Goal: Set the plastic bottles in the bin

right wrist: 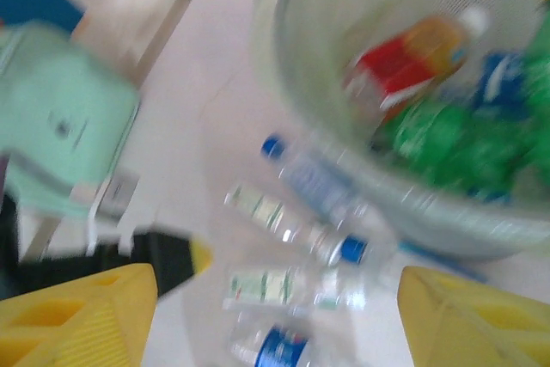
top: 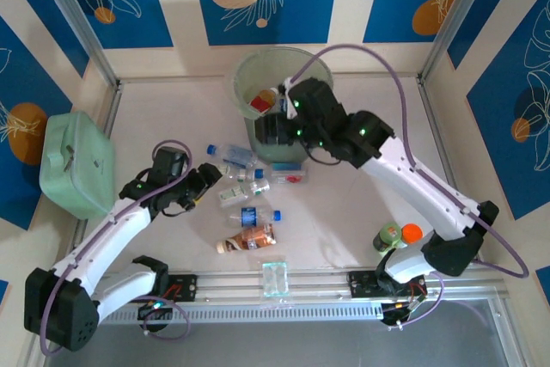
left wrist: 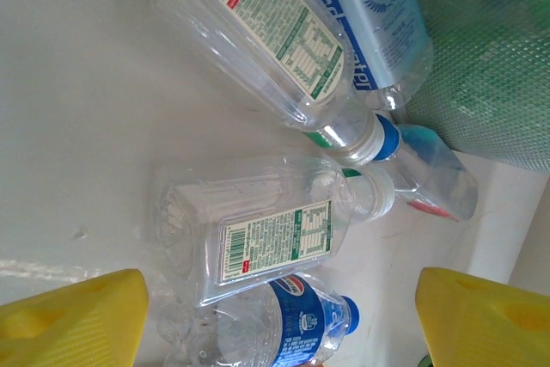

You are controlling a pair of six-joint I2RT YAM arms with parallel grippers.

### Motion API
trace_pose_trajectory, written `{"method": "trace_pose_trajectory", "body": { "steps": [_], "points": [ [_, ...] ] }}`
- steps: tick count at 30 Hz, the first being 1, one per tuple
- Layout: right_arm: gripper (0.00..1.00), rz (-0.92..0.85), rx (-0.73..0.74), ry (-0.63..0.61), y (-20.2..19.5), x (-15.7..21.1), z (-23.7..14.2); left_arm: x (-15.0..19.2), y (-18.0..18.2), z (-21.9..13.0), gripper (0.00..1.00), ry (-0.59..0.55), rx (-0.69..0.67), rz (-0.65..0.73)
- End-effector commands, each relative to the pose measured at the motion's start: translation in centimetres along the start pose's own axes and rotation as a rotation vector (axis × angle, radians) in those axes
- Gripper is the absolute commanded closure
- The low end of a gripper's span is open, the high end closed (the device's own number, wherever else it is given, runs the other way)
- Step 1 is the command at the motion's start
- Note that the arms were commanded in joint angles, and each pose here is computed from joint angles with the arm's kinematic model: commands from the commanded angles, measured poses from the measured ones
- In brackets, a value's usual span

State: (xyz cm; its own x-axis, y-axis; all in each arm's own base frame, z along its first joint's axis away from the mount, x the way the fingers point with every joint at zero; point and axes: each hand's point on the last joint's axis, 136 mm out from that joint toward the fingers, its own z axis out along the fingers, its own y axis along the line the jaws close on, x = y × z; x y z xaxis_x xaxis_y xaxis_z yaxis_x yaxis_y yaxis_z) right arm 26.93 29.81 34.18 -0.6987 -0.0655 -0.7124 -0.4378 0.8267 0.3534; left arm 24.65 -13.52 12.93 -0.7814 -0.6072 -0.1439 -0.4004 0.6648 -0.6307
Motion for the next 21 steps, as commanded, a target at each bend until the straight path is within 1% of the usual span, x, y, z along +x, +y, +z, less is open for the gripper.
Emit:
{"method": "trace_pose_trajectory", "body": {
  "steps": [1, 2, 4, 7, 8, 11, 13, 16, 21],
  "points": [
    [0.22, -0.036, -0.145, 0.175, 2.4, 6.0, 1.6, 0.1, 0.0, 0.0, 0.20, 0.009, 0.019, -0.043],
    [0.20, -0.052, -0.150, 0.221, 2.5, 7.7, 1.9, 0.1, 0.4, -0.1, 0.19, 0.004, 0.003, -0.047],
    [0.15, -0.109, -0.157, 0.349, 3.0, 12.3, 2.8, -0.1, 1.5, -0.2, 0.20, -0.010, -0.029, -0.063],
    [0.12, -0.188, -0.151, 0.514, 3.4, 18.1, 4.1, -0.2, 3.2, -0.3, 0.21, -0.029, -0.061, -0.108],
    [0.11, -0.213, -0.141, 0.562, 3.4, 19.8, 4.6, -0.2, 3.6, -0.3, 0.21, -0.034, -0.065, -0.123],
    [0.10, -0.298, -0.101, 0.650, 3.6, 23.5, 6.2, 0.1, 4.7, -0.2, 0.22, -0.037, -0.075, -0.154],
    [0.08, -0.354, -0.055, 0.677, 3.6, 24.9, 7.3, 0.4, 5.2, -0.1, 0.23, -0.032, -0.078, -0.169],
    [0.06, -0.413, -0.040, 0.721, 4.1, 26.3, 8.5, 0.8, 5.8, -0.3, 0.24, -0.028, -0.083, -0.177],
    [0.05, -0.498, -0.001, 0.742, 4.3, 27.5, 9.8, 0.9, 6.1, -0.7, 0.24, -0.035, -0.082, -0.169]
  ]
}}
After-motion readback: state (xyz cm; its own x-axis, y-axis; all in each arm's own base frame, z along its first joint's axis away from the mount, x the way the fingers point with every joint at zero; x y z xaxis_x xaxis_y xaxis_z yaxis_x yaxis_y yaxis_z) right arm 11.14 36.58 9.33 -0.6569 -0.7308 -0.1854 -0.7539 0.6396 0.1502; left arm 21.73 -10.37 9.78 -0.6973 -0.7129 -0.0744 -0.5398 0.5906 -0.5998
